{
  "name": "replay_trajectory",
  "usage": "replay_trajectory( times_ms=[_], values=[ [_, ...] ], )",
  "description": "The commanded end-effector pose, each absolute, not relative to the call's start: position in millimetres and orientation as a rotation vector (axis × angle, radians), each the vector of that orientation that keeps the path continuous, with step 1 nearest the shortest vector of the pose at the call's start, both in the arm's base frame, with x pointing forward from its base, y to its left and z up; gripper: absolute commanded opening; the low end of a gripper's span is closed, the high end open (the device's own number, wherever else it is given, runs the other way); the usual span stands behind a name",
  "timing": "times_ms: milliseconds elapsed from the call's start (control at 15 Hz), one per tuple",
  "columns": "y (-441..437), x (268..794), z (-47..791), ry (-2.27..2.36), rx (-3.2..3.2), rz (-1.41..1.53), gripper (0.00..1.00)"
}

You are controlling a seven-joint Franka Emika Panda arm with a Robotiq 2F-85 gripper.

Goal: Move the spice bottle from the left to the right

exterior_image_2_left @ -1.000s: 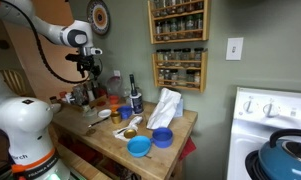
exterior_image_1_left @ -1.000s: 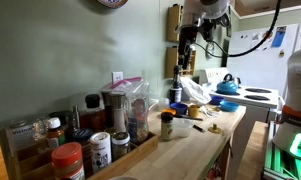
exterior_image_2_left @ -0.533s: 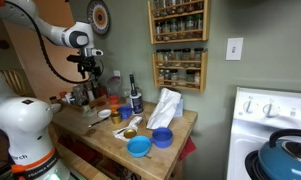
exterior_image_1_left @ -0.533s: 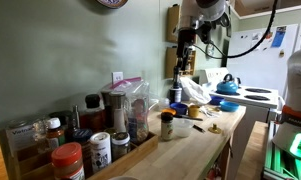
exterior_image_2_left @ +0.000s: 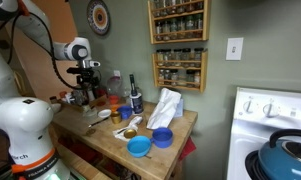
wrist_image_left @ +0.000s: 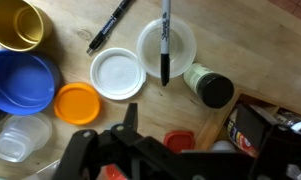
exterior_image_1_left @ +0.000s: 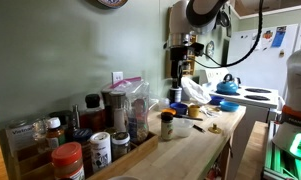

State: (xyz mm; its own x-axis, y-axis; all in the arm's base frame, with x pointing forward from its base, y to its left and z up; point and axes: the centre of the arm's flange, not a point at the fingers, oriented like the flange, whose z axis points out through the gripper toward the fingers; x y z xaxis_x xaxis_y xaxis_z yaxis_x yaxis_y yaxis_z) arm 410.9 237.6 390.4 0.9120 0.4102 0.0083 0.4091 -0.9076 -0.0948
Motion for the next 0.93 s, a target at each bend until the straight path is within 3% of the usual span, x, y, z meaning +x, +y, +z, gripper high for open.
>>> replay_trajectory(
  times_ms=[0,867],
  values=[
    [265.4,395.1,375.9,-0.596,-2.971,0.045,1.00],
    [323.3,397.5,345.6,-0.595,-2.944,0.016,1.00]
  ],
)
